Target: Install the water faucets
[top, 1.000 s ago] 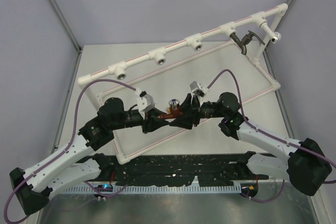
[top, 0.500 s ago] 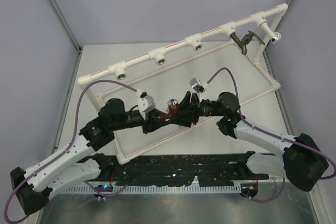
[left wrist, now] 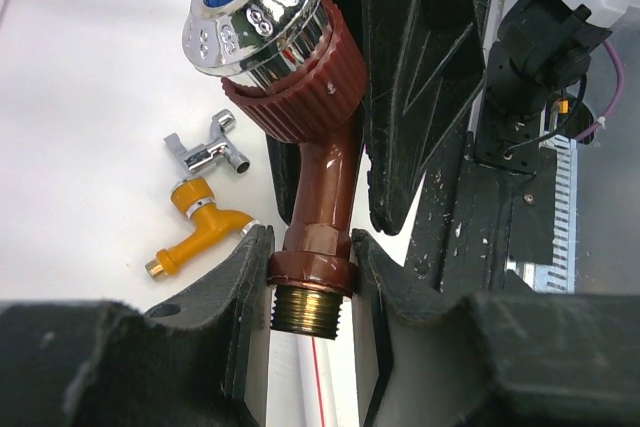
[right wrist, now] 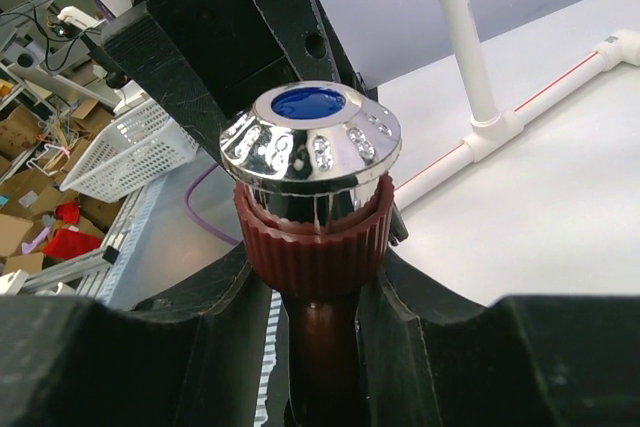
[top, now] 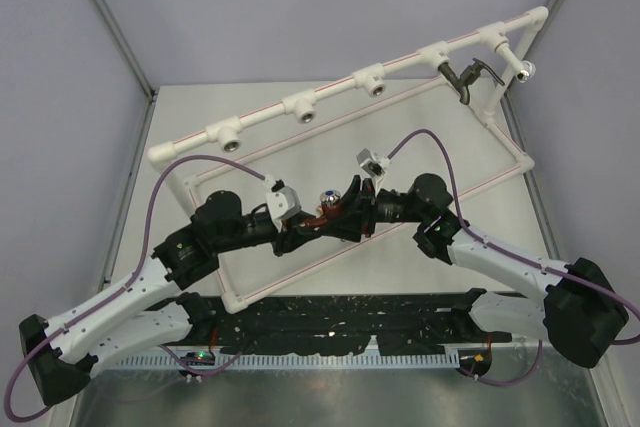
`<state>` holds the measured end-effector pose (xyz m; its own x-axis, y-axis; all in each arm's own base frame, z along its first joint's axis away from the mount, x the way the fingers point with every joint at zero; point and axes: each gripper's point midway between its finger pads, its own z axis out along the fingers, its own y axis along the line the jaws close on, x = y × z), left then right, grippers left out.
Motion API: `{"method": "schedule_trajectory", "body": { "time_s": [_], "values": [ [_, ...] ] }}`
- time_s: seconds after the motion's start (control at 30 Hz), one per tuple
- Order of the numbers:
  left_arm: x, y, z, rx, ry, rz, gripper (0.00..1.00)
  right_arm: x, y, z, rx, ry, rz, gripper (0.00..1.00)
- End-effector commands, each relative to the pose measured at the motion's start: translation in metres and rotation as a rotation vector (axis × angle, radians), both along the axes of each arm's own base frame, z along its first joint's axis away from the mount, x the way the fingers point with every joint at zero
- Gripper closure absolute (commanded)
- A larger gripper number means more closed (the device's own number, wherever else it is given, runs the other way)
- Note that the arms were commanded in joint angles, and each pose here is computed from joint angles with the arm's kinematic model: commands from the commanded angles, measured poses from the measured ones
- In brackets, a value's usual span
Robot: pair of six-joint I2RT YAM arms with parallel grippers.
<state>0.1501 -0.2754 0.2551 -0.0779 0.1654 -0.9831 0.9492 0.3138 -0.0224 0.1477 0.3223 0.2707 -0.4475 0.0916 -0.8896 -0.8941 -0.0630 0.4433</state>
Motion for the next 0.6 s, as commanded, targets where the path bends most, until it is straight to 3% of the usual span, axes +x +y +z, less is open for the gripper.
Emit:
{"method": "schedule_trajectory", "body": {
  "time_s": [0.0, 0.17, 0.4, 0.47, 0.57],
  "values": [
    [0.001, -0.002, 0.019, -0.021, -0.062, -0.004, 1.0, 0.0, 0.0, 0.034, 0.074, -0.078, -0.012, 0.57],
    [0.001, -0.001, 0.016, -0.005, -0.067, 0.004, 1.0, 0.001, 0.0, 0.035, 0.078, -0.072, -0.023, 0.66],
    [-0.003, -0.001, 0.021, -0.023, -0.058, 0.008, 0.99, 0.004, -0.001, 0.028, 0.056, -0.073, -0.031, 0.95],
    [0.0, 0.003, 0.024, -0.031, -0.061, 0.036, 0.86, 0.009, -0.004, 0.022, 0.036, -0.079, -0.05, 0.95],
    [0.006, 0.015, 0.031, -0.035, -0.075, 0.11, 0.51, 0.024, -0.017, 0.013, 0.009, -0.113, -0.123, 0.95]
  ]
}}
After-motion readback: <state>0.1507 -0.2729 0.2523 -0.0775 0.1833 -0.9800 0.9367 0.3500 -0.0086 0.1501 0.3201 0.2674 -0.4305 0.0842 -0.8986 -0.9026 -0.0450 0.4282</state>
